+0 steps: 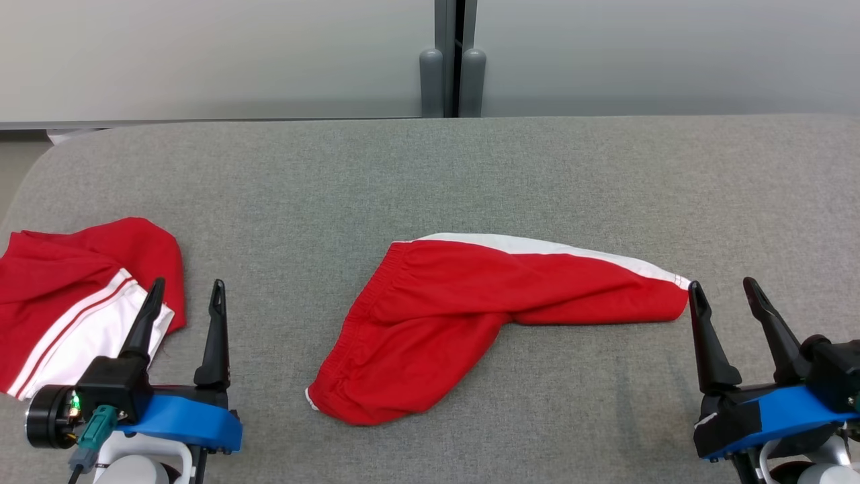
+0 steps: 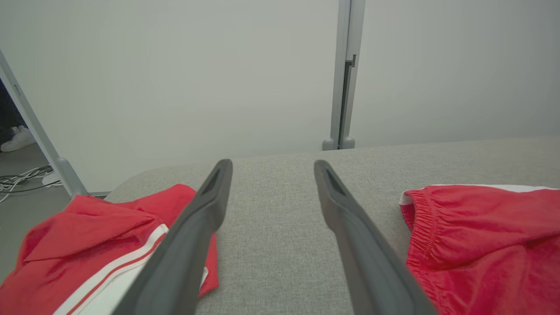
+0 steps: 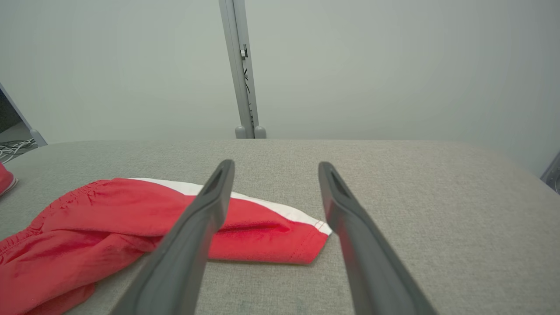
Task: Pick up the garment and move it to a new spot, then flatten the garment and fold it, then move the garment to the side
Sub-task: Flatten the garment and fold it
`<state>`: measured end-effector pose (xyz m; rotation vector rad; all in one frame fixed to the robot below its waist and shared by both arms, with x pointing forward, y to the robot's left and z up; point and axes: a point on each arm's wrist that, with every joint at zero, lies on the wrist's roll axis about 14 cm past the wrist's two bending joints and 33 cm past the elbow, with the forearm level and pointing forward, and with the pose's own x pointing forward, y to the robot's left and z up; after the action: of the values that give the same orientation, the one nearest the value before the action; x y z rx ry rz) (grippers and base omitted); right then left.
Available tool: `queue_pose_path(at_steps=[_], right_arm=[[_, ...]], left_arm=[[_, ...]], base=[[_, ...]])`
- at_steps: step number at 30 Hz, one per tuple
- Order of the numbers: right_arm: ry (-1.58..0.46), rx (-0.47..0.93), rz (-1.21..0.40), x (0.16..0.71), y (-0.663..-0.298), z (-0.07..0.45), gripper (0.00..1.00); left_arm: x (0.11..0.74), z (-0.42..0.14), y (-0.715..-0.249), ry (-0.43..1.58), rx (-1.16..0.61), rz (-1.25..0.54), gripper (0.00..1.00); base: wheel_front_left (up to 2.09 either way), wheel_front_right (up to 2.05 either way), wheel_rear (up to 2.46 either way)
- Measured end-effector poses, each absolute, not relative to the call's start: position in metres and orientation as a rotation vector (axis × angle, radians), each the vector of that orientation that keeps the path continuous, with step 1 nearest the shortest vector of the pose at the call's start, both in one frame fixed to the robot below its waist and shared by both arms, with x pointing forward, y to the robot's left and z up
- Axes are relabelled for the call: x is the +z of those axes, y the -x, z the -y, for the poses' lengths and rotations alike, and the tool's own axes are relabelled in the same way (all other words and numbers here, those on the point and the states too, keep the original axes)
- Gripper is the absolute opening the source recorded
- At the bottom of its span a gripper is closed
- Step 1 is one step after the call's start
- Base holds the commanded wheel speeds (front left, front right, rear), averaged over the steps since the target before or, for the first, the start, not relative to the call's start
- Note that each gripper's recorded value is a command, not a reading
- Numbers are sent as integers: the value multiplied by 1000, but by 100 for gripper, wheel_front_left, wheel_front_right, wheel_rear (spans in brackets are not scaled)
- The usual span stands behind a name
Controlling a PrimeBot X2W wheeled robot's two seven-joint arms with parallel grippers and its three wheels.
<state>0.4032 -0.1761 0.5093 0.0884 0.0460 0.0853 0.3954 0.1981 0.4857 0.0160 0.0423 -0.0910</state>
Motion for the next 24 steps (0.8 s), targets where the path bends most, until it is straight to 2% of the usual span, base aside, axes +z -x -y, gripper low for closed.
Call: queue_pose_path(at_steps=[5, 10, 18, 24], right_arm=[[-87, 82, -63, 503, -406, 177, 100], [-79, 87, -89, 494, -414, 177, 100], [-86, 79, -137, 473, -420, 178, 100], [-91, 59, -149, 467, -421, 185, 100]], left_arm=[[483, -184, -406, -29, -144, -54, 100], [476, -136, -433, 2, -300, -126, 100], [432, -69, -456, 43, -507, -376, 100], [402, -55, -456, 77, -546, -534, 100]], base=[[0, 0, 0], [0, 0, 0], [0, 0, 0], [0, 0, 0]])
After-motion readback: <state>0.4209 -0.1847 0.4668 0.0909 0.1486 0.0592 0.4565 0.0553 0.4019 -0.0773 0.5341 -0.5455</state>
